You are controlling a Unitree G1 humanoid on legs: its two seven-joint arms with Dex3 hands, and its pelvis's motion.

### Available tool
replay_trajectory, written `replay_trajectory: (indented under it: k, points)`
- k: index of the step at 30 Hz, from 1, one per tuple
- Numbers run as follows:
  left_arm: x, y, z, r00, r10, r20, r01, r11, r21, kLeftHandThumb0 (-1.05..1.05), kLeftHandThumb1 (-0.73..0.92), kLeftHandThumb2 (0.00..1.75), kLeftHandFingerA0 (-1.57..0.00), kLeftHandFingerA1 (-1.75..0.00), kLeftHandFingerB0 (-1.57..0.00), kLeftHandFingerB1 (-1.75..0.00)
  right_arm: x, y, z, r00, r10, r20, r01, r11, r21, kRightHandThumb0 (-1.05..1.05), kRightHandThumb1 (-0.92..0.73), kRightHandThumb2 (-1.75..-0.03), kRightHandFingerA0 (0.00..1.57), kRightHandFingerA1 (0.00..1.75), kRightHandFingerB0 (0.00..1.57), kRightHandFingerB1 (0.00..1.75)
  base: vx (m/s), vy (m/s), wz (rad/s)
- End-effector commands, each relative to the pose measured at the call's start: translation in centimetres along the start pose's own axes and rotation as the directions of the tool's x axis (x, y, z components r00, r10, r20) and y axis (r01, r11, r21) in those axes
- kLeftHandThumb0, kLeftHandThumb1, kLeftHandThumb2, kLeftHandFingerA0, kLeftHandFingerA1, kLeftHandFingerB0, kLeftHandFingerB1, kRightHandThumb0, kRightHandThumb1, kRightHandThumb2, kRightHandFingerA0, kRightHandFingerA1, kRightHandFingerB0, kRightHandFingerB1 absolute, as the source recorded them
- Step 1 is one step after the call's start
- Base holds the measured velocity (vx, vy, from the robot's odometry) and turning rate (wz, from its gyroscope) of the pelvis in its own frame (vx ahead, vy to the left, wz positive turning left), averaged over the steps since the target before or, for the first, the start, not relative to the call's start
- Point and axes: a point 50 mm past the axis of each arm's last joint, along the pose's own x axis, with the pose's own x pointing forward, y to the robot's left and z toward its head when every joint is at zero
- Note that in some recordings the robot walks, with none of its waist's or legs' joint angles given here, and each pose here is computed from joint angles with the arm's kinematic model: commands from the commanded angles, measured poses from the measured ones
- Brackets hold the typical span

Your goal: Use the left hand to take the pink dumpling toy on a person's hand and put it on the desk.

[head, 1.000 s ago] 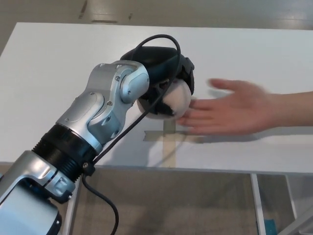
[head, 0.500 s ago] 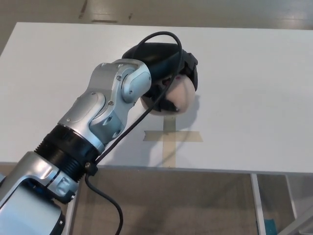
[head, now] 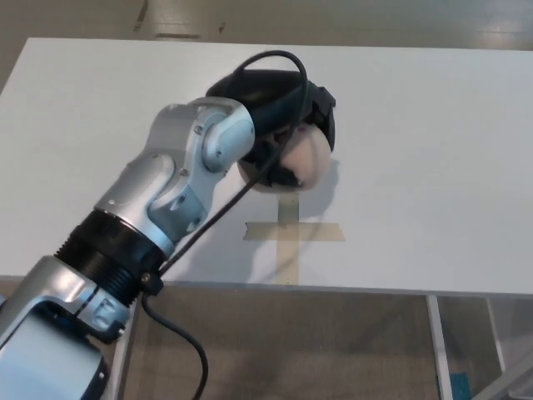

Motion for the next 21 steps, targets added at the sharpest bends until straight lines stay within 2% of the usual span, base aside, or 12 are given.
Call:
replay_trajectory:
  k: [1, 2, 3, 4, 8, 10, 11, 12, 14, 15, 20, 21]
  points:
    - [-0.6, 2.6, -0.6, 0.999, 0.044, 0.014, -0.045, 0.999, 0.023, -0.21, 0.78, 0.61, -0.66, -1.63, -0.84, -0.88, -0.1, -0.1, -0.3, 1.000, 0.005, -0.021, -0.005, 1.000, 0.018, -0.25, -0.68, -0.60, 0.56, 0.44, 0.50, 0.42, 0.00, 0.000, 0.00]
    - [-0.6, 2.7, -0.6, 0.999, 0.045, 0.014, -0.046, 0.999, 0.022, -0.21, 0.78, 0.61, -0.66, -1.63, -0.84, -0.88, -0.1, -0.1, -0.3, 1.000, 0.006, -0.021, -0.005, 1.000, 0.018, -0.25, -0.68, -0.60, 0.56, 0.44, 0.50, 0.42, 0.00, 0.000, 0.00]
    - [-0.8, 3.3, -0.9, 0.998, 0.057, 0.012, -0.057, 0.998, 0.022, -0.22, 0.77, 0.62, -0.67, -1.61, -0.89, -0.62, 0.0, -0.2, -0.3, 1.000, 0.005, -0.020, -0.005, 1.000, 0.016, -0.25, -0.68, -0.60, 0.56, 0.44, 0.50, 0.42, 0.00, 0.000, 0.00]
    - [-1.2, 3.9, -1.4, 0.997, 0.073, 0.004, -0.073, 0.997, 0.024, -0.24, 0.76, 0.66, -0.73, -1.50, -0.80, -0.53, 0.0, -0.2, -0.3, 1.000, 0.006, -0.020, -0.006, 1.000, 0.013, -0.25, -0.68, -0.60, 0.56, 0.44, 0.49, 0.42, 0.00, 0.000, 0.00]
    - [-2.0, 5.0, -2.7, 0.994, 0.105, -0.024, -0.104, 0.994, 0.032, -0.26, 0.76, 0.66, -0.73, -1.48, -0.75, -0.50, -0.1, -0.3, -0.4, 1.000, 0.006, -0.022, -0.006, 1.000, 0.010, -0.24, -0.68, -0.60, 0.56, 0.44, 0.49, 0.42, 0.00, 0.000, 0.00]
    - [-2.2, 5.2, -3.1, 0.993, 0.111, -0.036, -0.110, 0.993, 0.033, -0.27, 0.75, 0.65, -0.74, -1.48, -0.82, -0.56, -0.1, -0.4, -0.5, 1.000, 0.005, -0.024, -0.004, 1.000, 0.010, -0.24, -0.68, -0.60, 0.56, 0.44, 0.49, 0.42, 0.00, 0.000, 0.00]
    - [-2.4, 5.3, -3.7, 0.992, 0.118, -0.054, -0.116, 0.993, 0.034, -0.25, 0.77, 0.62, -0.74, -1.44, -0.78, -0.88, -0.1, -0.4, -0.5, 1.000, 0.003, -0.024, -0.003, 1.000, 0.008, -0.24, -0.68, -0.60, 0.56, 0.44, 0.49, 0.42, 0.00, 0.000, 0.00]
    - [-2.8, 5.5, -4.7, 0.989, 0.127, -0.081, -0.125, 0.992, 0.033, -0.25, 0.76, 0.65, -0.75, -1.43, -0.81, -0.53, -0.1, -0.4, -0.5, 1.000, 0.001, -0.023, -0.001, 1.000, 0.005, -0.24, -0.68, -0.60, 0.56, 0.44, 0.49, 0.42, 0.00, 0.000, 0.00]
    - [-3.1, 5.6, -5.2, 0.987, 0.131, -0.094, -0.129, 0.991, 0.031, -0.25, 0.76, 0.65, -0.75, -1.43, -0.81, -0.53, -0.1, -0.4, -0.5, 1.000, 0.000, -0.022, 0.000, 1.000, 0.005, -0.24, -0.68, -0.60, 0.56, 0.44, 0.49, 0.42, 0.00, 0.000, 0.00]
    - [-3.5, 5.6, -5.9, 0.985, 0.133, -0.112, -0.131, 0.991, 0.028, -0.24, 0.76, 0.63, -0.80, -1.27, -0.78, -0.50, -0.2, -0.4, -0.6, 1.000, -0.002, -0.023, 0.002, 1.000, 0.008, -0.24, -0.68, -0.60, 0.56, 0.44, 0.48, 0.41, 0.00, 0.000, 0.00]
    - [-4.3, 5.0, -7.9, 0.981, 0.117, -0.153, -0.115, 0.993, 0.023, -0.25, 0.77, 0.63, -0.82, -1.19, -0.80, -0.51, -0.2, -0.3, -0.6, 1.000, 0.000, -0.021, 0.001, 1.000, 0.011, -0.24, -0.68, -0.60, 0.55, 0.44, 0.47, 0.41, 0.00, 0.000, 0.00]
    - [-4.5, 4.8, -8.5, 0.981, 0.106, -0.165, -0.105, 0.994, 0.016, -0.26, 0.78, 0.63, -0.87, -1.05, -0.78, -0.50, -0.2, -0.3, -0.6, 1.000, 0.001, -0.021, 0.000, 1.000, 0.009, -0.25, -0.68, -0.60, 0.55, 0.44, 0.48, 0.41, 0.00, 0.000, 0.00]
